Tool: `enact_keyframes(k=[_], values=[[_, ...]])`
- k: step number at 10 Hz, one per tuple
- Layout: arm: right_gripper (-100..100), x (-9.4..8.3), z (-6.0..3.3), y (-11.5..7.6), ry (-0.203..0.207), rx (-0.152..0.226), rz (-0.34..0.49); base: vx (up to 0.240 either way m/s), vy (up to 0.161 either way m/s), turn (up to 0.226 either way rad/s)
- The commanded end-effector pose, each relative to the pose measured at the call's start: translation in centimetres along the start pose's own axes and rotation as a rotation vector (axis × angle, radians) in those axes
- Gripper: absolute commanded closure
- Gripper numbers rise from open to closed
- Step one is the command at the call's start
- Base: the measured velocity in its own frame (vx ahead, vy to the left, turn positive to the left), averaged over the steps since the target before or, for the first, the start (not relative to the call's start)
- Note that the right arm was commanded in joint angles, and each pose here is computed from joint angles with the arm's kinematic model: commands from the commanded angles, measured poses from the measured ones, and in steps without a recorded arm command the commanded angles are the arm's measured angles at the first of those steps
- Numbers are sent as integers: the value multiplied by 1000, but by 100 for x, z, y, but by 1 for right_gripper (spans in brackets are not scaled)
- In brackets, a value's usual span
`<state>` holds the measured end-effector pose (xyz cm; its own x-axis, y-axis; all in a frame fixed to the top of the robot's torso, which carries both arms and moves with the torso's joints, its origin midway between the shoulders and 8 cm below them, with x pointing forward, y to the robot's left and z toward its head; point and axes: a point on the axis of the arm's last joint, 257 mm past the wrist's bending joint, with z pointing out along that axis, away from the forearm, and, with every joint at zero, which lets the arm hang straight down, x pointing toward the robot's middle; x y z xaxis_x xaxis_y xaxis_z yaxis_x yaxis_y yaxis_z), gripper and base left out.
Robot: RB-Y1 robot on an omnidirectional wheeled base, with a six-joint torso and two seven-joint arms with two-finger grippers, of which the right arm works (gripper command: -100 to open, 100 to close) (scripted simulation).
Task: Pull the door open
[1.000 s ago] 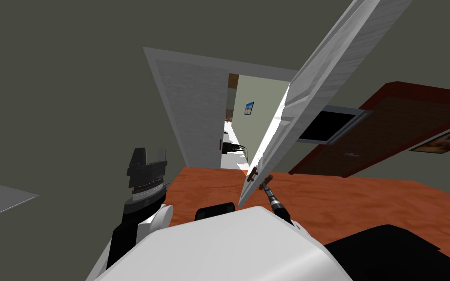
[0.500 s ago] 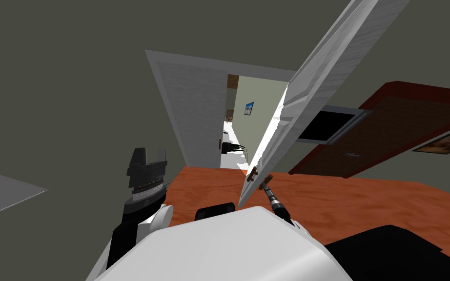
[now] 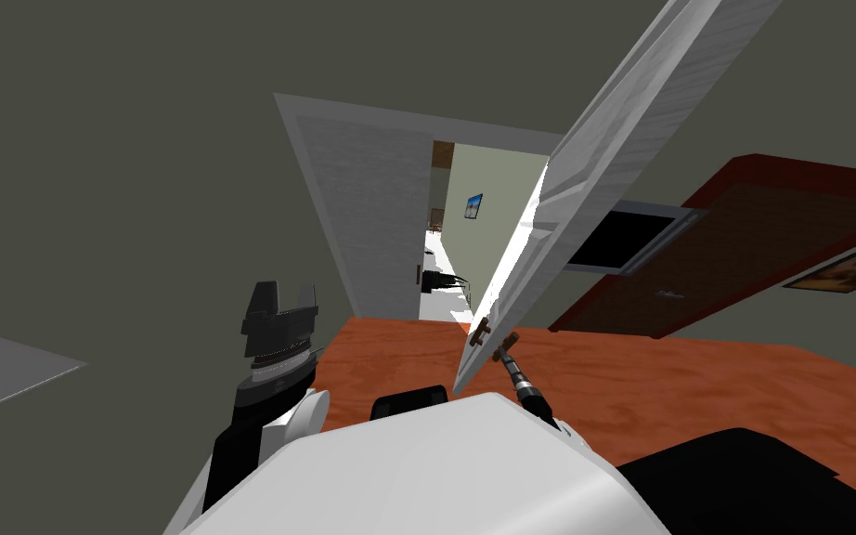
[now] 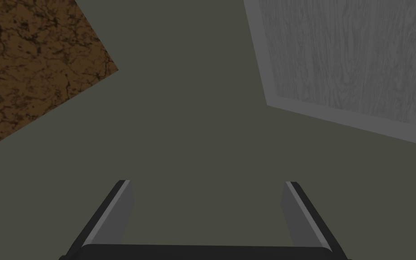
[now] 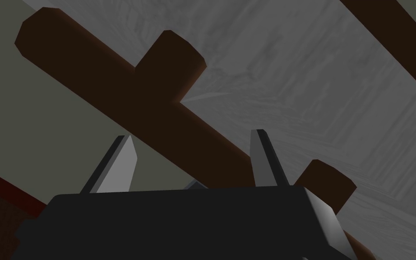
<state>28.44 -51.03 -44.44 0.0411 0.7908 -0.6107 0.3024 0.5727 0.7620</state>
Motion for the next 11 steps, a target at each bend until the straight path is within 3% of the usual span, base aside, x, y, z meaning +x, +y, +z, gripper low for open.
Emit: enact_keyframes(k=[1, 11], values=[[100, 45, 30, 18, -3, 0, 44, 0, 0, 0], [100, 41, 40, 44, 7, -10, 51, -18, -23, 12]])
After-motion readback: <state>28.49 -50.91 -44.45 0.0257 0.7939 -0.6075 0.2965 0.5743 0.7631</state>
